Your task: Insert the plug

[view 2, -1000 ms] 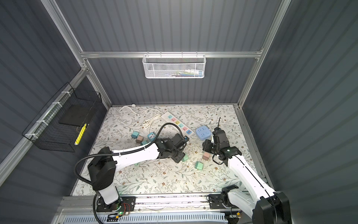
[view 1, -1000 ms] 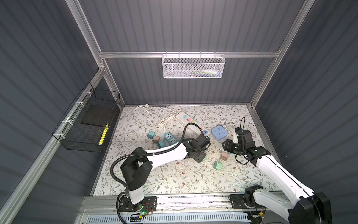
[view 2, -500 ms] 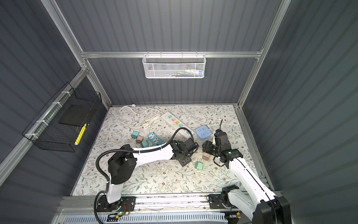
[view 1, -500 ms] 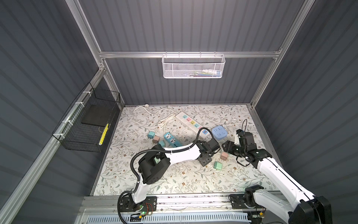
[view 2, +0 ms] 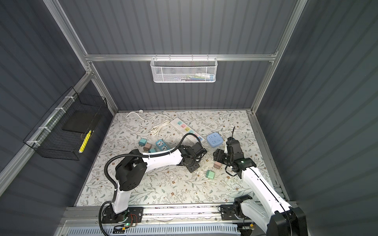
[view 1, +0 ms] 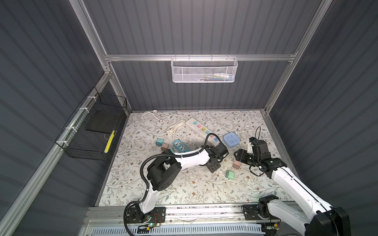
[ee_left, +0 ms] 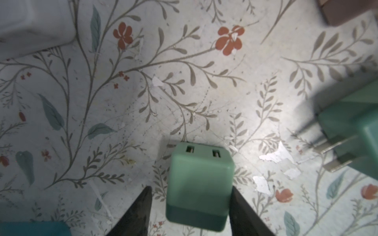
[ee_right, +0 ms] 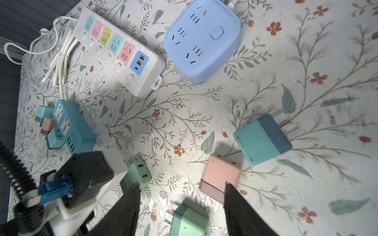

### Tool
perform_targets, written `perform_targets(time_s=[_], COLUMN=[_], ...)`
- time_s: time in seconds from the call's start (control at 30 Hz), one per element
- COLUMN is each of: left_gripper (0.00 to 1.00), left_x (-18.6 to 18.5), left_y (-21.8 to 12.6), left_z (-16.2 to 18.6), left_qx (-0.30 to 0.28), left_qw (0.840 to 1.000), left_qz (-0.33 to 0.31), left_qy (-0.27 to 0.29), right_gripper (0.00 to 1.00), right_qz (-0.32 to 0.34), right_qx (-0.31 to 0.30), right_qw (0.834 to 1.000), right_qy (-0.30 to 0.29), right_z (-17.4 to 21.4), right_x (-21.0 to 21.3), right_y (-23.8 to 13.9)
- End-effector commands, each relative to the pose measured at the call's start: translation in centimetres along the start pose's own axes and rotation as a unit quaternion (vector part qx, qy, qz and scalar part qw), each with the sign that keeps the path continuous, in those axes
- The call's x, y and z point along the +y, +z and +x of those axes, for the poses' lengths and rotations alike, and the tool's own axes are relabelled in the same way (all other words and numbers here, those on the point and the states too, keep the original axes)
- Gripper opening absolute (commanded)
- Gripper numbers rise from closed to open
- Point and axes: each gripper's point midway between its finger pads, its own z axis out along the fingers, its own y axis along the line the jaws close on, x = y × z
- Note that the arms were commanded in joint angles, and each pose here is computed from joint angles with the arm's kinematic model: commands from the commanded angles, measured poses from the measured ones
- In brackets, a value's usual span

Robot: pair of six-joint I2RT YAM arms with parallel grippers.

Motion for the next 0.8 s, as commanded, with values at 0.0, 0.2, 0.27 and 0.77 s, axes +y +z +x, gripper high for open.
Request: perform_targets(time_s=[0.0,0.2,0.27,0.77], left_gripper=[0.54,0.38,0.32,0.15], left_x=[-1.0,-0.4,-0.1,1.8], left_y=[1.4,0.9,0.4,-12.0], left_z=[0.5,0.3,0.1,-2.4], left_qx=[0.004,-0.003,-0.017,-0.403], left_qw=[1.000,1.000,1.000,0.914], left_qz=[0.024,0.005,-0.001,-0.027], left_qy=[0.007,0.005,0.003,-0.043], right_gripper=[0.66,0.66,0.66,0.53], right_qz=[-0.005,-0.006,-0.006,-0.188], right_qx=[-0.001,-0.001,-0.002,-0.010], right_qw=[1.000,1.000,1.000,0.981], right_qy=[0.005,0.005,0.005,-0.037], right_z=[0.1,0.2,0.1,-0.8], right_x=[0.0,0.0,0.0,7.3], right_y=[0.1,-0.1,-0.1,-2.4])
